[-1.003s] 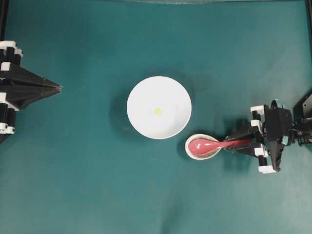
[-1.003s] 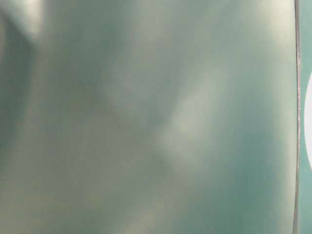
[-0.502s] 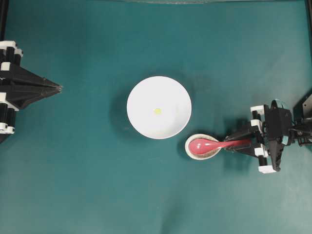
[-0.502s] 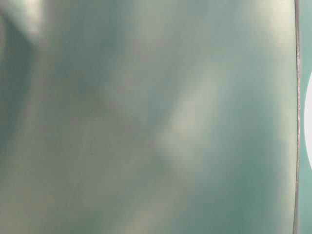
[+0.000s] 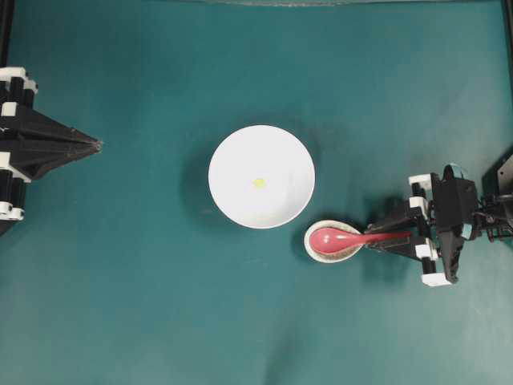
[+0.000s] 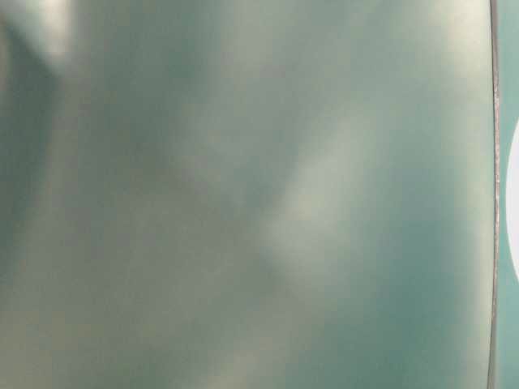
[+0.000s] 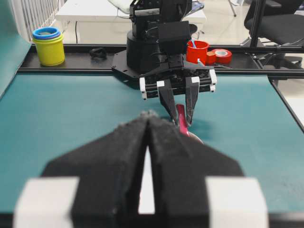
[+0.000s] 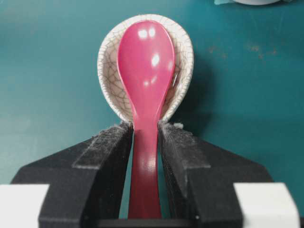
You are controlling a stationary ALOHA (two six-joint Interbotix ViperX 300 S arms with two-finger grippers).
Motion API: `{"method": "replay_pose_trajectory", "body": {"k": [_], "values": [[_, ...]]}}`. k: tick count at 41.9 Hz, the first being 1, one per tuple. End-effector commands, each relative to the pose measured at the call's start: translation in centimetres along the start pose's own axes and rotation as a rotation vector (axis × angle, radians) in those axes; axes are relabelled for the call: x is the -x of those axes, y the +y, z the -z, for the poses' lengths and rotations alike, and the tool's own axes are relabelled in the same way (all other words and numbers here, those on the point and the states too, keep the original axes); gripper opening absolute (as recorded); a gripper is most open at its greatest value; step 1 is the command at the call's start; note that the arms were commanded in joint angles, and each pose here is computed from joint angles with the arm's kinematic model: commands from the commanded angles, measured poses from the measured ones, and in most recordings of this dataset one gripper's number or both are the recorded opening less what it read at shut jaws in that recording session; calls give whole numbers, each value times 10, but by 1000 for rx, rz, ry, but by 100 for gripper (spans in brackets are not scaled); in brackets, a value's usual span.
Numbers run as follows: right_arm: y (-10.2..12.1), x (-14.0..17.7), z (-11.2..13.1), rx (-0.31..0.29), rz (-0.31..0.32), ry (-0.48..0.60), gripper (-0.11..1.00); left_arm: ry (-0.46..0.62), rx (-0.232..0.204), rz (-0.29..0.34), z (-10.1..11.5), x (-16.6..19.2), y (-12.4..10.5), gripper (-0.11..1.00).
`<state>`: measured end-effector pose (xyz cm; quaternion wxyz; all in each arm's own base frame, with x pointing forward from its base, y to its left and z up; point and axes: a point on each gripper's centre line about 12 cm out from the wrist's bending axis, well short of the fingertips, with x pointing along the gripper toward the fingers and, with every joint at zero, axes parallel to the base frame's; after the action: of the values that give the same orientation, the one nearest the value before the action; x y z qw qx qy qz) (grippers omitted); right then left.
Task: Scoop the yellow hexagonal prism block from the bowl with a spoon using the right arm.
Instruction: 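Close the right gripper on the pink spoon handle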
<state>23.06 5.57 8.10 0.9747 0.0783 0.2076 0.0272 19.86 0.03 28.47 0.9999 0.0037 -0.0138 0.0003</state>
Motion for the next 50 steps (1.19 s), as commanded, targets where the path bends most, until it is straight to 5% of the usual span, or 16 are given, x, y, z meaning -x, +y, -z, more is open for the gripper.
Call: {"method": "replay_pose_trajectory", "body": {"k": [1, 50], "values": [[2, 0, -6, -5, -6, -26, 36, -3, 0, -3, -2, -2, 1, 0], [2, 0, -4, 7, -5, -14, 35, -5, 0, -3, -2, -2, 1, 0]]}}
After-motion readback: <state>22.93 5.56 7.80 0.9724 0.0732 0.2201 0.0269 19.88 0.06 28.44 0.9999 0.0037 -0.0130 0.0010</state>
